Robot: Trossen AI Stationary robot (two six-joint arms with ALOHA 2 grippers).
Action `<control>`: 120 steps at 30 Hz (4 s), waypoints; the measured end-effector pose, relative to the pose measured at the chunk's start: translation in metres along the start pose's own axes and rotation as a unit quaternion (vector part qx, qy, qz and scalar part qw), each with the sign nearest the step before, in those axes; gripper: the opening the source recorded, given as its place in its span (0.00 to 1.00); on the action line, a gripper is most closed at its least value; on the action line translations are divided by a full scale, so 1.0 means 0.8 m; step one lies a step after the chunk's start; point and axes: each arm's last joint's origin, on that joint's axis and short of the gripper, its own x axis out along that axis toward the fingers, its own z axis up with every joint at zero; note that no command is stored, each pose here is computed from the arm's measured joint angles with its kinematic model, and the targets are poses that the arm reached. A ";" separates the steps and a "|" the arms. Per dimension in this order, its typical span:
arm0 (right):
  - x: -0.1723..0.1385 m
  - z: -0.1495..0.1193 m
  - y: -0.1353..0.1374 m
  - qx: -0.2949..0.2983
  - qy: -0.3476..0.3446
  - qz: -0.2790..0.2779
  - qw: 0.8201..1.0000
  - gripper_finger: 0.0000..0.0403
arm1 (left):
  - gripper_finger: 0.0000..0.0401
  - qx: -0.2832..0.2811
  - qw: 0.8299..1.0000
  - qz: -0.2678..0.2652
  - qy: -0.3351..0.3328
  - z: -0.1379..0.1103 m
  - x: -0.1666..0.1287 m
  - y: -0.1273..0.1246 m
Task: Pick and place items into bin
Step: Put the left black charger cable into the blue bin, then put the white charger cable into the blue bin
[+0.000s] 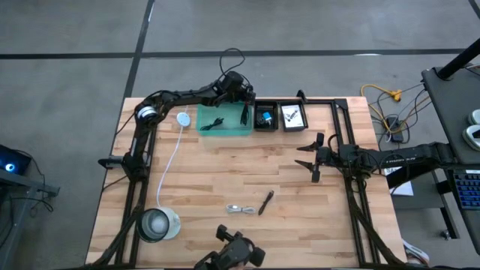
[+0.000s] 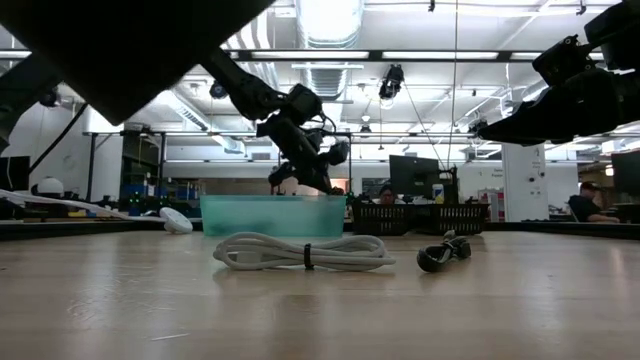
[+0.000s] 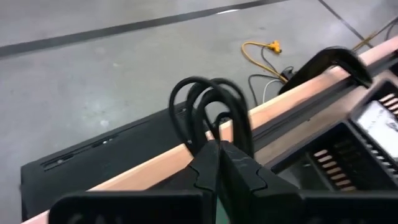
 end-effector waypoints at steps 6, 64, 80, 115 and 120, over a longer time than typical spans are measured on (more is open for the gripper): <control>0.000 0.000 0.000 0.000 0.000 0.000 1.000 0.53 | 0.00 0.013 1.000 -0.011 0.005 0.001 -0.002 -0.002; 0.000 0.000 0.000 0.001 0.000 0.000 1.000 0.53 | 0.39 0.057 0.998 -0.005 0.004 -0.019 0.014 -0.010; 0.000 0.000 0.000 0.000 0.000 0.000 1.000 0.53 | 0.02 0.083 0.996 -0.021 0.019 -0.008 -0.003 -0.014; 0.000 0.000 0.000 0.001 -0.001 0.000 1.000 0.53 | 0.51 0.394 0.896 -0.064 0.194 -0.033 -0.133 -0.075; 0.000 0.000 0.000 0.001 -0.001 0.000 1.000 0.53 | 0.61 0.341 0.918 -0.075 0.190 -0.035 -0.144 -0.094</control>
